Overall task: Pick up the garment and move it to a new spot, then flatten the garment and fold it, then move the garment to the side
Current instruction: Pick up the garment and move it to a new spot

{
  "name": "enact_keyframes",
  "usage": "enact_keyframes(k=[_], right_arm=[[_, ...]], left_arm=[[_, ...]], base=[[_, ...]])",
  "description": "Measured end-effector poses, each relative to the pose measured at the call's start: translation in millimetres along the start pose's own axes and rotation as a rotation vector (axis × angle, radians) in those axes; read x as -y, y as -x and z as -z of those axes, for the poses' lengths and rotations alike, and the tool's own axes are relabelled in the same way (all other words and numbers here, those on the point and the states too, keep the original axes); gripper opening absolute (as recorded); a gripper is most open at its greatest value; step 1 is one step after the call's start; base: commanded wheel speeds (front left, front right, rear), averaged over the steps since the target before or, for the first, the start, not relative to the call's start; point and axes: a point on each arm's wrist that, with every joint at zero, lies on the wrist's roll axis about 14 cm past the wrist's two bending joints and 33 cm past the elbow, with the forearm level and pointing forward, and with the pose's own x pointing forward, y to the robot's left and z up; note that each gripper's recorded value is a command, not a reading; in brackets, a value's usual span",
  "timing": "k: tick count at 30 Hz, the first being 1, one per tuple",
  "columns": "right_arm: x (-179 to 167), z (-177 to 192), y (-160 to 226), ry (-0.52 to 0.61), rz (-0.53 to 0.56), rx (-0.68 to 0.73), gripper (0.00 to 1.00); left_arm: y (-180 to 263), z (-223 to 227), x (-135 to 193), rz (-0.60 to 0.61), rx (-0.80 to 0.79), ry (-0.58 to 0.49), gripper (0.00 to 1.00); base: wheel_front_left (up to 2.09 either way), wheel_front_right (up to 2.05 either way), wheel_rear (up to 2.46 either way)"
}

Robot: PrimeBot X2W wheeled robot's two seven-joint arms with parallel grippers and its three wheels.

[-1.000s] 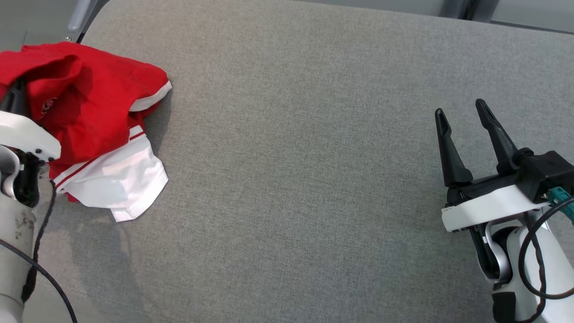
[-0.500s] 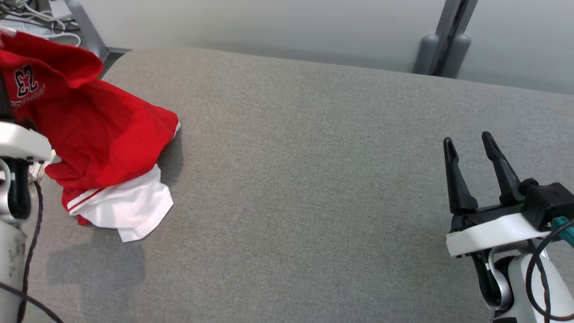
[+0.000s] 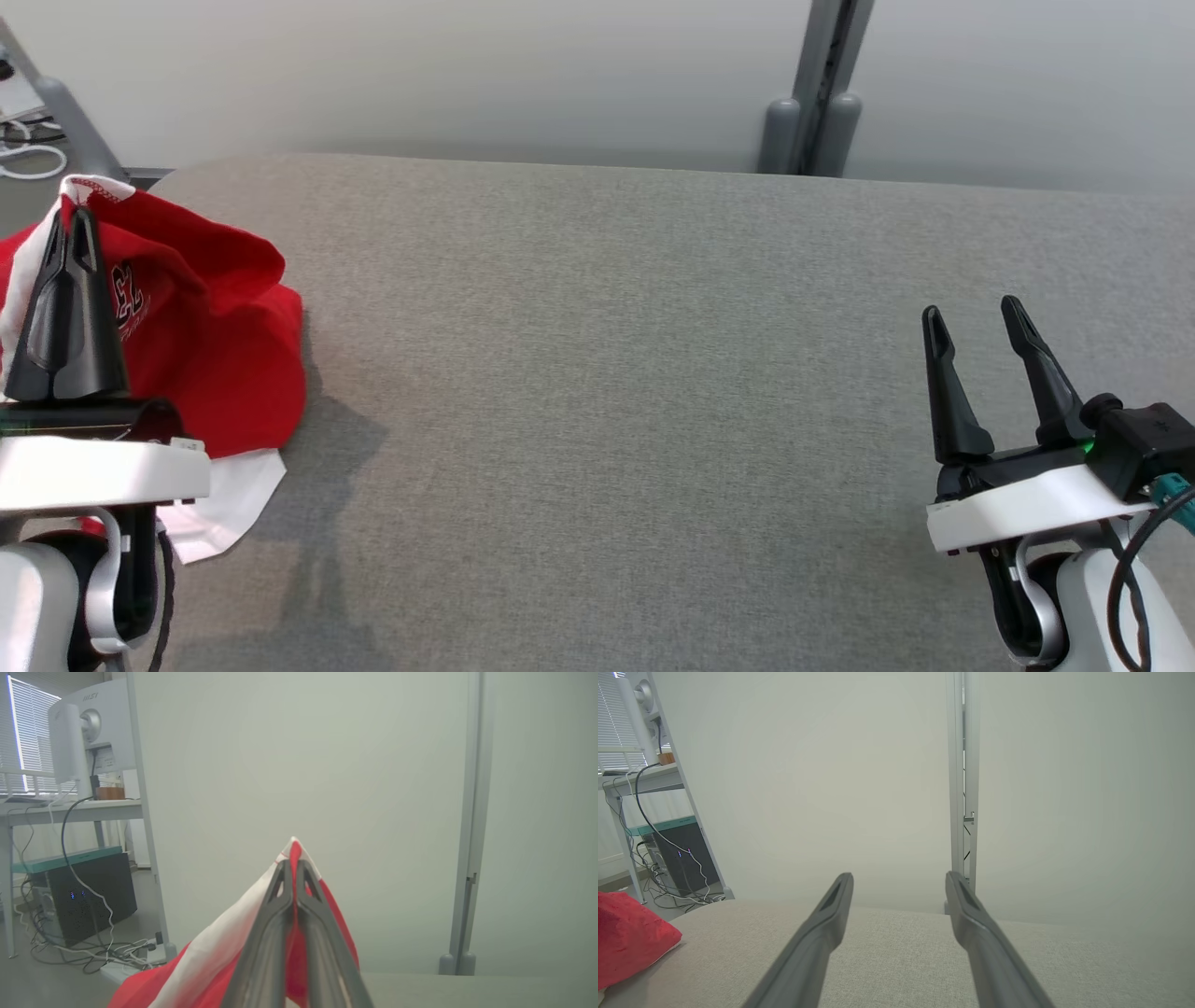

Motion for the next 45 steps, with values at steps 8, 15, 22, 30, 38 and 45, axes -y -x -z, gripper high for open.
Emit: enact_keyframes(k=[8,15,22,30,38,45], right_arm=[[43,-14,19,0.029,0.122,0.031,1.00],[82,-14,46,0.034,0.243,0.028,1.00],[114,-2,63,0.033,0.344,-0.002,1.00],[139,14,73,0.027,0.420,-0.043,1.00],[158,22,84,0.032,0.481,-0.071,1.00],[157,16,83,0.030,0.480,-0.049,1.00]], left_arm=[[-25,-3,125,0.337,0.028,0.122,0.00],[-25,20,242,0.660,-0.036,0.225,0.00],[15,69,346,0.979,-0.196,0.306,0.00],[75,127,410,1.209,-0.394,0.330,0.00],[146,198,430,1.364,-0.665,0.272,0.00],[155,196,431,1.379,-0.662,0.266,1.00]], base=[[0.00,0.00,0.00],[0.00,0.00,0.00],[0.00,0.00,0.00],[0.00,0.00,0.00],[0.00,0.00,0.00],[0.00,0.00,0.00]])
